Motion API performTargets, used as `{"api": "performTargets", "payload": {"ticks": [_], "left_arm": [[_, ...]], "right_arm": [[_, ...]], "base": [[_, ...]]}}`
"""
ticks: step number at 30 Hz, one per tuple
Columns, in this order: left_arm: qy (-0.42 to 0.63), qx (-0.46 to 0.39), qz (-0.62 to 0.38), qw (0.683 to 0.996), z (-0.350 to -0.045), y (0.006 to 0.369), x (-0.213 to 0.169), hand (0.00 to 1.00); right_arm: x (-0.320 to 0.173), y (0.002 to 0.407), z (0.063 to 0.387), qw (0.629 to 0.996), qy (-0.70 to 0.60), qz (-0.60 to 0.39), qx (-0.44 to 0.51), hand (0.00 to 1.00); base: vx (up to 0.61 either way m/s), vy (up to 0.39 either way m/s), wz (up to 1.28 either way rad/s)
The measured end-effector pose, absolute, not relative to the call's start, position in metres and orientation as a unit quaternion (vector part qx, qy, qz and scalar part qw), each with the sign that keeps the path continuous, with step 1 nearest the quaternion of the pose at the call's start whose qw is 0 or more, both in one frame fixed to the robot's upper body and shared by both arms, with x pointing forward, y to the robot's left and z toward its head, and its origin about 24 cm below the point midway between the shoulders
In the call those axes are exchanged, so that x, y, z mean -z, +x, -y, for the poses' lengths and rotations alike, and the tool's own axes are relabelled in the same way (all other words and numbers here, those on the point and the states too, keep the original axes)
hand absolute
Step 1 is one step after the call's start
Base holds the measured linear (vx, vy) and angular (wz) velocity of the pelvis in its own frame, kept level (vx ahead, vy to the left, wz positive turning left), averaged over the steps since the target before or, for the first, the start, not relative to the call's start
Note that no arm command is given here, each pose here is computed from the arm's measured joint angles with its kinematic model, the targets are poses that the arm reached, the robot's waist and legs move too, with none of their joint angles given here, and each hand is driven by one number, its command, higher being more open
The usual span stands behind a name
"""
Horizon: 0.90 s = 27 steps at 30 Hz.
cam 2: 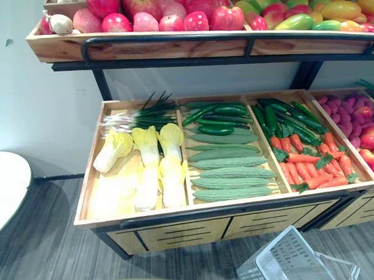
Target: Pick vegetable in the basket
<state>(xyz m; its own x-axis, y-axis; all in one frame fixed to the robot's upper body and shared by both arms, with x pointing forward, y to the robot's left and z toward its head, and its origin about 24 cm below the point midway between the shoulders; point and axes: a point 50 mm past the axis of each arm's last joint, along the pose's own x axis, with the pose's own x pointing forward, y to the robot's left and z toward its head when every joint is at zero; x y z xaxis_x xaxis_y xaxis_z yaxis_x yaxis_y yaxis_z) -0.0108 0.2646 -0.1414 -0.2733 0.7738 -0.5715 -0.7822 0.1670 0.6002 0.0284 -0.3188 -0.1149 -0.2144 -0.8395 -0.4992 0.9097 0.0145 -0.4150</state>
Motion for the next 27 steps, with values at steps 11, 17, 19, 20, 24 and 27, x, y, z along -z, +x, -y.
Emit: {"api": "performTargets", "payload": {"ticks": [11,17,19,20,24,27], "left_arm": [[-0.122,-0.301,-0.536,0.779,-0.209,0.021,0.167,1.0],[-0.13,-0.216,-0.538,0.805,-0.199,0.029,0.168,1.0],[-0.127,-0.204,-0.54,0.807,-0.199,0.029,0.168,1.0],[-0.126,-0.2,-0.541,0.807,-0.199,0.029,0.168,1.0],[-0.136,-0.199,-0.542,0.805,-0.198,0.029,0.169,1.0],[-0.127,-0.177,-0.536,0.815,-0.198,0.041,0.168,1.0]], "right_arm": [[0.113,0.037,0.321,0.645,0.047,-0.329,0.689,0.0],[0.113,0.033,0.321,0.643,0.043,-0.331,0.689,0.0],[0.113,0.033,0.321,0.645,0.037,-0.332,0.687,0.0],[0.112,0.033,0.321,0.646,0.036,-0.332,0.687,0.0],[0.112,0.035,0.321,0.645,0.036,-0.33,0.688,0.0],[0.109,0.043,0.322,0.65,0.038,-0.315,0.69,0.0]], "base": [[0.02,0.0,-0.12],[0.01,-0.002,-0.11],[0.01,-0.005,-0.17],[0.01,-0.006,-0.18],[0.0,-0.002,-0.23],[-0.01,0.015,-0.39]]}}
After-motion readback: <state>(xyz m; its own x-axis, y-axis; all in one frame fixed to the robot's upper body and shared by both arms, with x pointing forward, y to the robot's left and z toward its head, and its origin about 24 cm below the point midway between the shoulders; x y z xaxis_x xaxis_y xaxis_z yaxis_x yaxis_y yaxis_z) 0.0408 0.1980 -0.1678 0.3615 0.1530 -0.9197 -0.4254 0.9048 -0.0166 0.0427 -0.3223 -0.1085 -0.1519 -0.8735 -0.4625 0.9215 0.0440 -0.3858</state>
